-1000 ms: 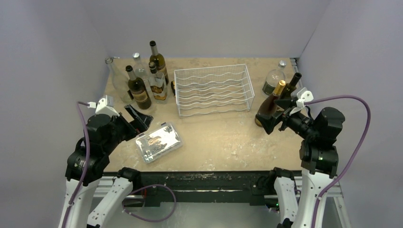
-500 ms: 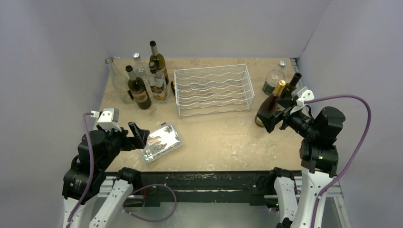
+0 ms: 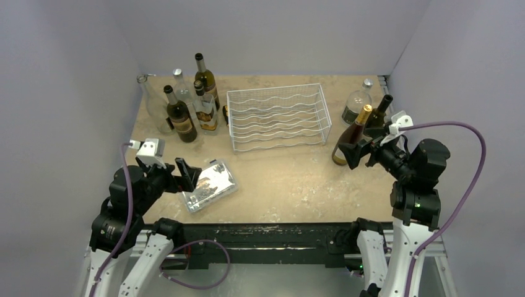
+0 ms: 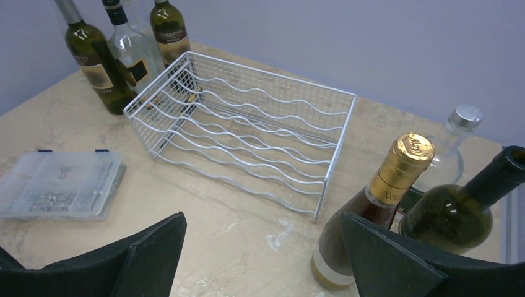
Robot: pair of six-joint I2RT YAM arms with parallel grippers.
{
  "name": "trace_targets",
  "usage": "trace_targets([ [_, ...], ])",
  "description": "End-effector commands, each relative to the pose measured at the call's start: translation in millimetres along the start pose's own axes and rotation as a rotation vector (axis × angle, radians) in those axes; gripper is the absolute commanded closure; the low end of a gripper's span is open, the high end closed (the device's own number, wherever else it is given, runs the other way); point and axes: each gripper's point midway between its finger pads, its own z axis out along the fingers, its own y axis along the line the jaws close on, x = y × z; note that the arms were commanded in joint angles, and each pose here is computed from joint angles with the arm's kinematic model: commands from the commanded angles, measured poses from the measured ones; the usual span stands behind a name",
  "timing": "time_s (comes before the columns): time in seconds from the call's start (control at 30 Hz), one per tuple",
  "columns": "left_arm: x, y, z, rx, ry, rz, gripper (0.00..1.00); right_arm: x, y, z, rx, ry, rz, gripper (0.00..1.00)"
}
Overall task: Take the wine bottle off the wine rack
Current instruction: Reset both arms
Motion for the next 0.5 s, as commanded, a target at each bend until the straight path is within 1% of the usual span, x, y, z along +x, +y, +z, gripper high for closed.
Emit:
trace_targets([
  [0.0, -12.5, -12.9, 5.3, 0.070, -0.052, -0.003, 0.00, -8.5, -8.3, -1.8, 0.057, -0.030, 0.009, 0.01],
  [0.17, -15.8, -15.3, 4.9, 0.078, -0.063, -0.018, 0.00, -6.8, -7.3, -1.3, 0.051, -0.029, 0.012, 0.01],
  [0.47, -6.8, -9.9, 7.2, 0.060, -0.051, -0.022, 0.00, -5.1, -9.9, -3.2, 0.071, -0.025, -0.004, 0.01],
])
